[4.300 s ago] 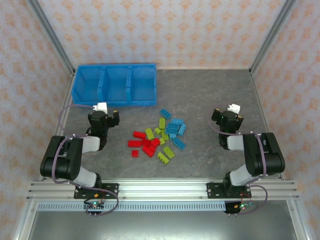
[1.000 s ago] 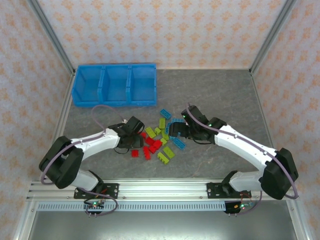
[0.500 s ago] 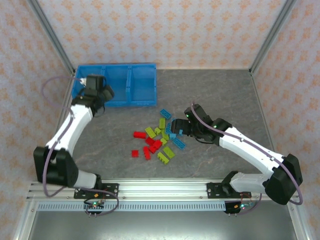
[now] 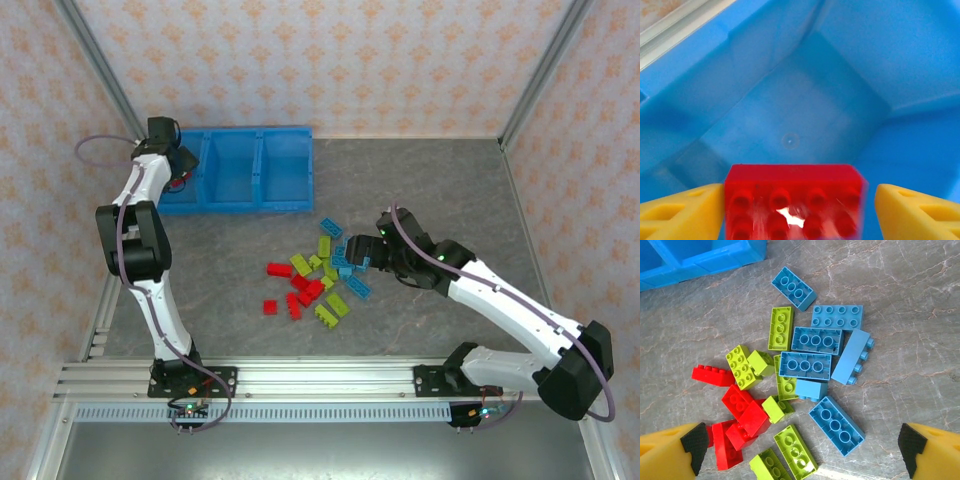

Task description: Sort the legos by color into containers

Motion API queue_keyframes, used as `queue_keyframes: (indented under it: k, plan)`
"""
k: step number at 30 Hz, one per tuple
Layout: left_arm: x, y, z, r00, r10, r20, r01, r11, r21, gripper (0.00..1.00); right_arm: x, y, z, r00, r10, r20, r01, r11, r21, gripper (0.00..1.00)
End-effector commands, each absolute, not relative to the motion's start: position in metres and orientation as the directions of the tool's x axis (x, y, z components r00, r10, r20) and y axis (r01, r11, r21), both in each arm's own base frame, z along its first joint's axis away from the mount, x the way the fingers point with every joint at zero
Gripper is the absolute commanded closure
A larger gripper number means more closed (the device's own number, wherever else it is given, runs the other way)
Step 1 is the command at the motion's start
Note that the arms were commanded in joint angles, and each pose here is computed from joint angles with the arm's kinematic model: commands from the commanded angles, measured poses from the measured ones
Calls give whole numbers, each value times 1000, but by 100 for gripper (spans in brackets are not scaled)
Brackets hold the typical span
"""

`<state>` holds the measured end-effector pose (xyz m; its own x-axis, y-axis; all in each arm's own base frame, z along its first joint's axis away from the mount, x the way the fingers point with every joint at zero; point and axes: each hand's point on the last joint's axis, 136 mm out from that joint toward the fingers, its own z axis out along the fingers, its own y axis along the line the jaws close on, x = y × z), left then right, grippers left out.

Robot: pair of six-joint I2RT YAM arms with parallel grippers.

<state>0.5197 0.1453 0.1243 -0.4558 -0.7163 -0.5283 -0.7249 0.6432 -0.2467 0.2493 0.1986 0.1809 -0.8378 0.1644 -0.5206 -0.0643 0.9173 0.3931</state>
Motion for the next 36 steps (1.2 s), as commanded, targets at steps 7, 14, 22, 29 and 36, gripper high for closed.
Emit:
queue_keyframes:
  k: [7, 14, 22, 29, 36]
  plan:
    - [495, 106, 239, -357, -740, -570, -602, 649, -466, 18, 259, 192, 175, -809, 174, -562, -40, 937, 348, 1]
    - [413, -38, 307, -485, -484, -729, -247, 875, -417, 18, 304, 192, 155, -795, 73, -602, -30, 987, 160, 1]
    - [300, -135, 278, -684, 142, -716, 255, 966, -52, 17, 360, 223, 107, -867, -21, -497, -90, 989, 115, 1]
    - [260, -125, 259, -650, 265, -712, 366, 931, 13, 6, 391, 271, 74, -887, -183, -424, -255, 960, 118, 1]
    - [259, -111, 248, -648, 287, -706, 333, 940, 77, 0, 414, 277, 49, -891, -217, -399, -262, 963, 61, 24]
